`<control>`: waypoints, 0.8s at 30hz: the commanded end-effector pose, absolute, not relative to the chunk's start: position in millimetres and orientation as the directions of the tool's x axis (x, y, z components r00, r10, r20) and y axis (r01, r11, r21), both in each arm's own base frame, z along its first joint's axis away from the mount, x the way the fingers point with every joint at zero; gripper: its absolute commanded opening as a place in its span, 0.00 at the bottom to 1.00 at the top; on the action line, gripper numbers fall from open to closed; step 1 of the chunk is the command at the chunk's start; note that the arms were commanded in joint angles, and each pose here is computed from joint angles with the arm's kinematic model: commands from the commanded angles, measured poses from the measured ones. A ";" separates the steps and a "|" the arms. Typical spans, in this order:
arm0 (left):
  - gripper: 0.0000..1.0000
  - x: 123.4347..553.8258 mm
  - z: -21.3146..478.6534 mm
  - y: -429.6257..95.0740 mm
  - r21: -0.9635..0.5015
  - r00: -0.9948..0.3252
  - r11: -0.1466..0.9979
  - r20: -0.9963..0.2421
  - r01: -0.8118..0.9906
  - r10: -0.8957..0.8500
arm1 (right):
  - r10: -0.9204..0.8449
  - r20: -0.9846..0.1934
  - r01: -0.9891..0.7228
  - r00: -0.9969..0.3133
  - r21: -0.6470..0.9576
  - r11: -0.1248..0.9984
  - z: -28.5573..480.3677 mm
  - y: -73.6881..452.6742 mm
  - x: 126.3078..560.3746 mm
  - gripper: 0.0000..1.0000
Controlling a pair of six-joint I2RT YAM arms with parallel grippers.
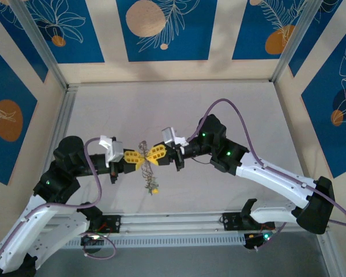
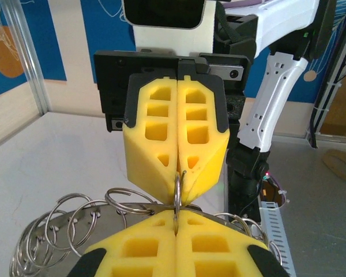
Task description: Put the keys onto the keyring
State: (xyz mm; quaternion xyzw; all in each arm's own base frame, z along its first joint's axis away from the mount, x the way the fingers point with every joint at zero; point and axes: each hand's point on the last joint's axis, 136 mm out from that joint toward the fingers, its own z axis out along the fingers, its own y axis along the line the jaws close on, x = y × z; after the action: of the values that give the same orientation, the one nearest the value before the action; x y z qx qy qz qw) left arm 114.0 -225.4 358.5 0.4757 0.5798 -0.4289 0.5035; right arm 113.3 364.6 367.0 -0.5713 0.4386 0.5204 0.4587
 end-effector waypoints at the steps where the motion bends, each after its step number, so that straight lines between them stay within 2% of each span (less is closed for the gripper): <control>1: 0.15 121.1 363.2 -226.5 0.007 -0.023 0.210 -0.990 0.978 0.139 | -0.023 -0.993 -0.979 0.116 -0.111 -0.173 370.5 363.7 111.9 0.00; 2: 0.23 122.8 363.3 -225.1 0.012 -0.023 0.224 -0.988 0.974 0.153 | -0.032 -0.992 -0.980 0.121 -0.115 -0.163 370.9 362.9 113.0 0.00; 4: 0.32 124.1 363.2 -222.2 0.021 -0.023 0.243 -0.984 0.970 0.178 | -0.054 -0.991 -0.983 0.124 -0.115 -0.142 368.4 362.2 116.0 0.00; 7: 0.42 127.2 365.4 -217.3 0.038 -0.022 0.277 -0.977 0.960 0.211 | -0.079 -0.989 -0.988 0.126 -0.117 -0.105 365.2 361.5 122.1 0.00; 11: 0.41 129.2 368.7 -212.1 0.055 -0.025 0.302 -0.967 0.952 0.254 | -0.098 -0.986 -0.988 0.137 -0.130 -0.081 361.5 360.8 125.6 0.00; 17: 0.38 127.4 365.3 -212.6 0.041 -0.055 0.274 -0.942 0.961 0.332 | -0.123 -0.979 -0.985 0.165 -0.158 -0.065 358.8 361.4 127.0 0.00; 24: 0.39 122.9 346.0 -218.8 -0.023 -0.112 0.218 -0.907 0.976 0.405 | -0.121 -0.978 -0.984 0.171 -0.163 -0.070 359.2 363.1 126.1 0.00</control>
State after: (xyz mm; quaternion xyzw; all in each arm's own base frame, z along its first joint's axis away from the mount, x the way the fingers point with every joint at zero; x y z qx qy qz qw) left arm 134.8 -218.2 354.5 0.5006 0.6611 -0.3391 0.4443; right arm 131.0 362.8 327.4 -0.5838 0.5092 0.4379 0.4562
